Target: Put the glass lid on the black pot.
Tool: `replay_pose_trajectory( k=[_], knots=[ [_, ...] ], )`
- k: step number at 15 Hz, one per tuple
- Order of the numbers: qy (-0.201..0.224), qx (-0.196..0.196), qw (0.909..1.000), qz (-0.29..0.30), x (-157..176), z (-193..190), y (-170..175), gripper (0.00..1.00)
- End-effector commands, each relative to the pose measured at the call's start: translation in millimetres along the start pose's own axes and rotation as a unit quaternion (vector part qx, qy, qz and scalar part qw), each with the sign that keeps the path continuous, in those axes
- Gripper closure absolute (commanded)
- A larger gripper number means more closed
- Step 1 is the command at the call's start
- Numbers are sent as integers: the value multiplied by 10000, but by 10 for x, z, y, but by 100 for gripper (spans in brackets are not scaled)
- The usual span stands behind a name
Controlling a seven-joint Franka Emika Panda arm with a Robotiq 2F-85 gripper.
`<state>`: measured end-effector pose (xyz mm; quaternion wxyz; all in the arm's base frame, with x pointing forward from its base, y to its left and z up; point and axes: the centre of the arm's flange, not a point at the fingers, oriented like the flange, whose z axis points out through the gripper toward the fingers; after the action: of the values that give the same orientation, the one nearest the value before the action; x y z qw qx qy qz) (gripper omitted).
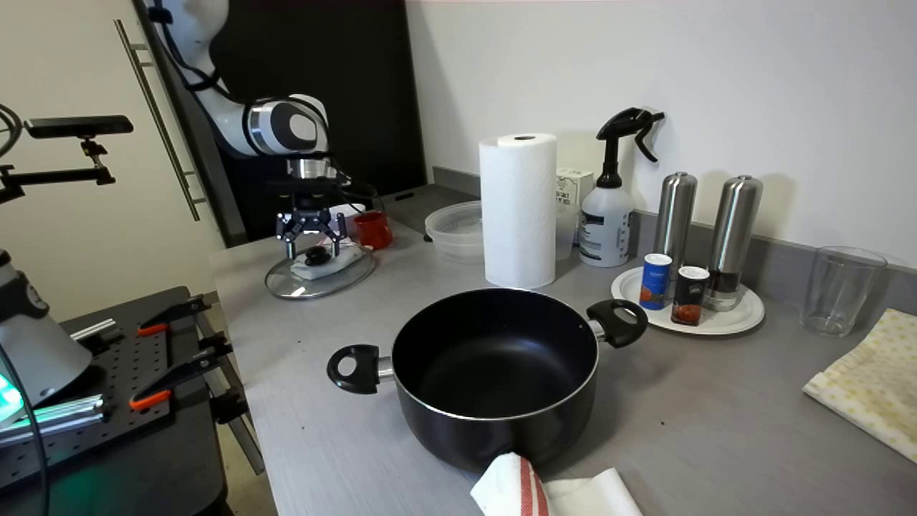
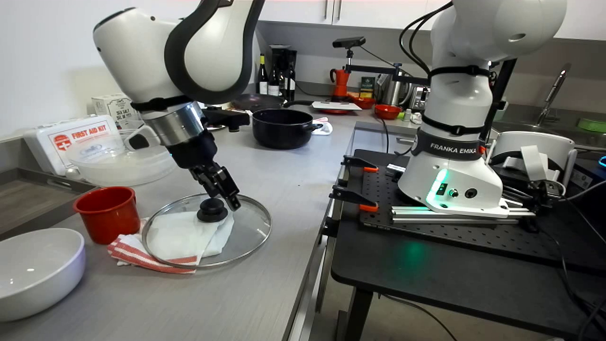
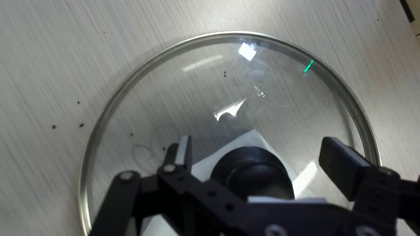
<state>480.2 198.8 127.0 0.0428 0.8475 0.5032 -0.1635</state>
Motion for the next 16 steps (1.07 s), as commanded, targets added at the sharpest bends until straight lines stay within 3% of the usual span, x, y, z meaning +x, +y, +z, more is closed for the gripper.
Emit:
replay_pose_trajectory(
  k=[1, 7, 10, 11, 13, 16],
  knots=[
    [112, 33, 9997, -191, 63, 19, 33, 32],
    [134, 12, 9997, -220, 65, 13, 40, 80],
    [134, 2, 9996, -255, 67, 14, 31, 99],
    [130, -7, 9996, -267, 80, 15, 23, 60],
    [127, -25, 9995, -289, 110, 13, 4, 63],
    [139, -56, 9992, -361, 170, -10, -41, 42]
  ],
)
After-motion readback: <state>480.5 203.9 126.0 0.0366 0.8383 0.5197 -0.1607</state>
